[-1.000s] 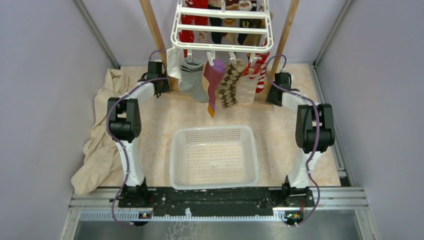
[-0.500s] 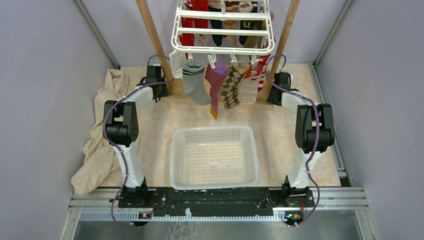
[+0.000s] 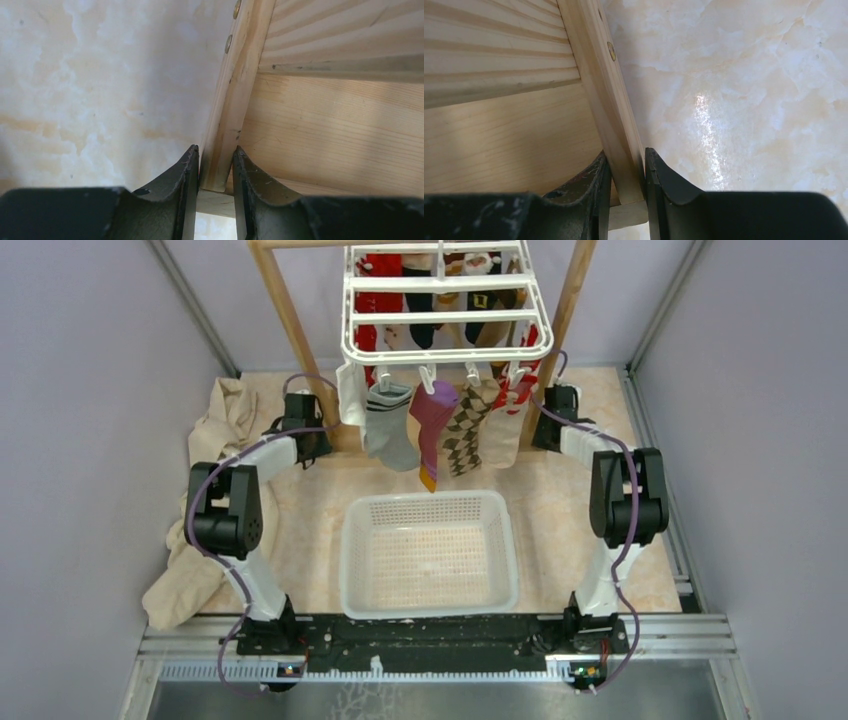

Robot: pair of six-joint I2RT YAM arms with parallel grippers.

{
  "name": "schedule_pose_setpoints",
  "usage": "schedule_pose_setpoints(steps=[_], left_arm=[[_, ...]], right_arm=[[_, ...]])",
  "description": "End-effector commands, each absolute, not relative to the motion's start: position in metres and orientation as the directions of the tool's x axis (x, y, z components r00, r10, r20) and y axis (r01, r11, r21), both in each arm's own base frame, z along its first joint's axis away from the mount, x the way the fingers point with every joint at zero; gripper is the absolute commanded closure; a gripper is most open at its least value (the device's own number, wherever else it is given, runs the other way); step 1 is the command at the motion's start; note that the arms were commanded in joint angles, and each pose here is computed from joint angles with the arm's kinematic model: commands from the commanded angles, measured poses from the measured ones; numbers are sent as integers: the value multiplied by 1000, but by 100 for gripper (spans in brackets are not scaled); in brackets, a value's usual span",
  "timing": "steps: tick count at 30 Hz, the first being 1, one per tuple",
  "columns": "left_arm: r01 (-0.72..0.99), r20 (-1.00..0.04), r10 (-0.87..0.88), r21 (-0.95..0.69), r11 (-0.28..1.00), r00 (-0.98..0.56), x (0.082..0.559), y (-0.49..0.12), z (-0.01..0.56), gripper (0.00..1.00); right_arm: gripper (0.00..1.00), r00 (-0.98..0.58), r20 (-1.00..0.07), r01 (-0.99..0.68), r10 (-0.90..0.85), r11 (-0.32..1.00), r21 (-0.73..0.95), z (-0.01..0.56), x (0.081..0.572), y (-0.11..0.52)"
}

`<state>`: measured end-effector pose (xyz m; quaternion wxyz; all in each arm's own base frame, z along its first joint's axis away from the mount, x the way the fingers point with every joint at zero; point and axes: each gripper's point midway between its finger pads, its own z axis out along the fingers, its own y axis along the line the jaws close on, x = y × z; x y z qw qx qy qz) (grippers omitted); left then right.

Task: Remove the socks clipped to the hanger
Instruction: Move the clothesline to the center of the board.

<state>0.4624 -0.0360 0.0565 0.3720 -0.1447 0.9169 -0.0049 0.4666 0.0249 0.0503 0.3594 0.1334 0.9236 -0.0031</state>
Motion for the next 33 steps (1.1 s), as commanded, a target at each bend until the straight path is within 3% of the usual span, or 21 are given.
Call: schedule_pose_setpoints(steps=[1,19,22,25,27,29,32,33], left_arm=[[-322,-585,-296,-63,945,-755,414,-24,38,70],[-339,-577,-314,-68,938,-754,389,-21,39,65],[-341,-578,-314,-65,938,-754,389,-21,39,60],[-343,-592,-316,-71,937,-741,396,-21,48,45],[-338,-605,-313,-77,938,-732,404,-22,61,31],[-322,-625,-309,-97,942,-717,412,-25,77,23],[-313,-651,-310,-117,943,-693,418,-26,101,6],[-309,-661,-307,-118,944,-685,418,-26,108,1]], right_arm=[[83,-793,-566,255,226,966,29,35,423,37],[83,-786,-571,243,238,968,70,47,386,51],[83,-784,-571,245,242,967,74,47,384,52],[81,-777,-574,273,259,960,63,50,384,48],[73,-763,-581,308,283,950,58,57,386,44],[58,-745,-591,329,307,941,75,67,389,44],[6,-709,-625,342,328,934,102,86,390,43],[2,-700,-634,346,329,933,101,91,389,42]])
